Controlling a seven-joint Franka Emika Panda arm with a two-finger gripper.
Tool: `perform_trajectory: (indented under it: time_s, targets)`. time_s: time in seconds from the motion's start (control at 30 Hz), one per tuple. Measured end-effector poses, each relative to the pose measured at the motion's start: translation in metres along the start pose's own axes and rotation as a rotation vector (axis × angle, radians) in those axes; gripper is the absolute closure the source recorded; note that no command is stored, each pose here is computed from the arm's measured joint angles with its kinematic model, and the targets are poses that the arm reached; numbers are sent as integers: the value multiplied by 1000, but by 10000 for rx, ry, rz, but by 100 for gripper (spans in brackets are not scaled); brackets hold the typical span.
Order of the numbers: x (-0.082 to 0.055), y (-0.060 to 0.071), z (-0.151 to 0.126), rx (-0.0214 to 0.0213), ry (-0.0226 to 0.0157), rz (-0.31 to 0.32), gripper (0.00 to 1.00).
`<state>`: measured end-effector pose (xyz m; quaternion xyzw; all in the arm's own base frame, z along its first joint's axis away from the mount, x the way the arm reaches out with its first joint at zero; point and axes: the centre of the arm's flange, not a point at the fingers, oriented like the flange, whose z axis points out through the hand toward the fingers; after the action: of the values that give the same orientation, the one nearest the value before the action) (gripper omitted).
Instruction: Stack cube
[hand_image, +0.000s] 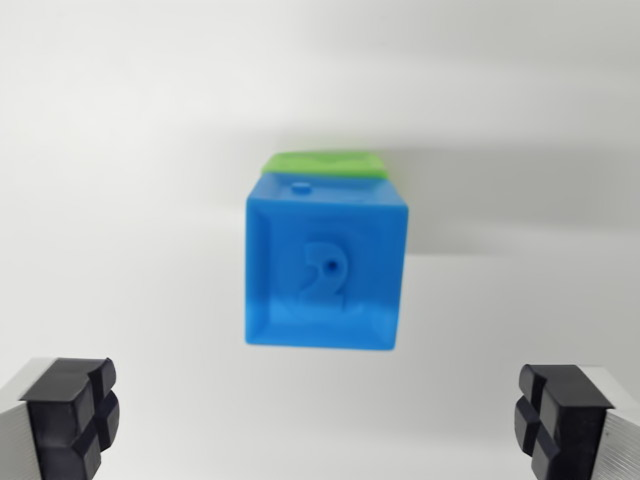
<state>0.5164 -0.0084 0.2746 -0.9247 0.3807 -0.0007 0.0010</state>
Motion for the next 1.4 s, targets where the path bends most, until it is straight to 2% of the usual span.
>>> perform_trajectory:
  time_s: [0.8,0.87,0.97,1.4]
  targets:
    - [0,-1,-104,28,-5,1,0]
    - [0,-1,-110,22,-14,0,0]
    - [1,-1,-123,31,-8,3,0]
    - [1,-1,-165,32,-19,13,0]
